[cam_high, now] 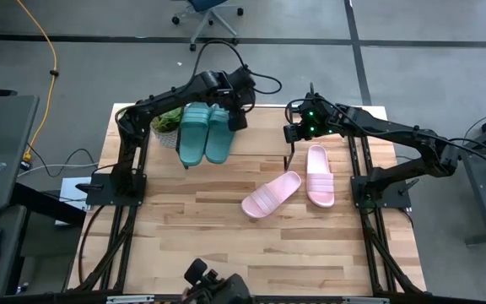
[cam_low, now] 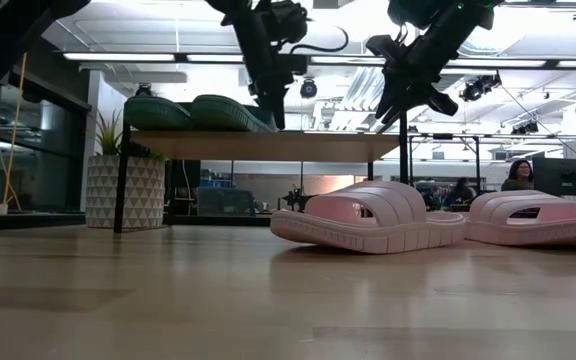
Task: Pick and place slides into the shelf
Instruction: Put the green slide on the shelf
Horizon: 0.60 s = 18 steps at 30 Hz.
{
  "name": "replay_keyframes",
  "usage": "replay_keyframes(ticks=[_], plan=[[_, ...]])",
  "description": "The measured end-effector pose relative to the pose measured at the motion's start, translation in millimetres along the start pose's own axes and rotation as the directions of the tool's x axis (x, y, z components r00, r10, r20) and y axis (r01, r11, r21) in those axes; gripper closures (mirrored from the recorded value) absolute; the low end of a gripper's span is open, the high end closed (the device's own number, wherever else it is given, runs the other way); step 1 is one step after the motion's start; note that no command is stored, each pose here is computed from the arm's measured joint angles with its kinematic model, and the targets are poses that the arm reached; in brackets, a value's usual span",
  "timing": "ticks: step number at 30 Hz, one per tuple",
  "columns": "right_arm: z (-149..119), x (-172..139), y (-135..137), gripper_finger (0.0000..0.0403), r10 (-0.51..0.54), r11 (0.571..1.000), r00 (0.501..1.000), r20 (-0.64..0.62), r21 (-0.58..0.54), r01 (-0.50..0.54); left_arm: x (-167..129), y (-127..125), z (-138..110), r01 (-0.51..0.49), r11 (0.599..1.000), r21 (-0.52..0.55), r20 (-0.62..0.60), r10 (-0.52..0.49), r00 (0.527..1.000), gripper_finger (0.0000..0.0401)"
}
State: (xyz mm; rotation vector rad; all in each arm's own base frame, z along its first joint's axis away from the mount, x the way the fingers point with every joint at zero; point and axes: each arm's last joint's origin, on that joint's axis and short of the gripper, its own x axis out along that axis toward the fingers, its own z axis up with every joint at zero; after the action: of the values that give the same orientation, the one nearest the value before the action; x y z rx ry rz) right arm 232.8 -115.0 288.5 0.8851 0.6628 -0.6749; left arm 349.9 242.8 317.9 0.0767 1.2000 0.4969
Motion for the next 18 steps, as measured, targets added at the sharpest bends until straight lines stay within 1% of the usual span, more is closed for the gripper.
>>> replay_keyframes(ticks=[8,14,16,18], plan=[[0.0,0.0,0.0,0.0348,0.0,1.0,1.0,0.0,0.0,0.0,1.0,6.0,-2.1,-0.006,1.0,-0.009,-0.002,0.006,1.0,0.024],[-0.1,-0.1,0.0,0.0348,0.002,1.0,1.0,-0.003,0.008,-0.002,0.6,7.6,5.9,0.122,0.992,-0.021,0.135,-0.118,0.984,0.024],[-0.1,-0.1,0.0,0.0348,0.002,1.0,1.0,-0.003,0.008,-0.002,0.2,7.9,6.8,0.158,0.987,-0.029,0.16,-0.151,0.976,0.024],[-0.1,-0.1,0.0,0.0348,0.003,1.0,1.0,-0.004,0.011,-0.003,0.4,8.2,5.9,0.17,0.985,-0.029,0.156,-0.163,0.974,0.024]])
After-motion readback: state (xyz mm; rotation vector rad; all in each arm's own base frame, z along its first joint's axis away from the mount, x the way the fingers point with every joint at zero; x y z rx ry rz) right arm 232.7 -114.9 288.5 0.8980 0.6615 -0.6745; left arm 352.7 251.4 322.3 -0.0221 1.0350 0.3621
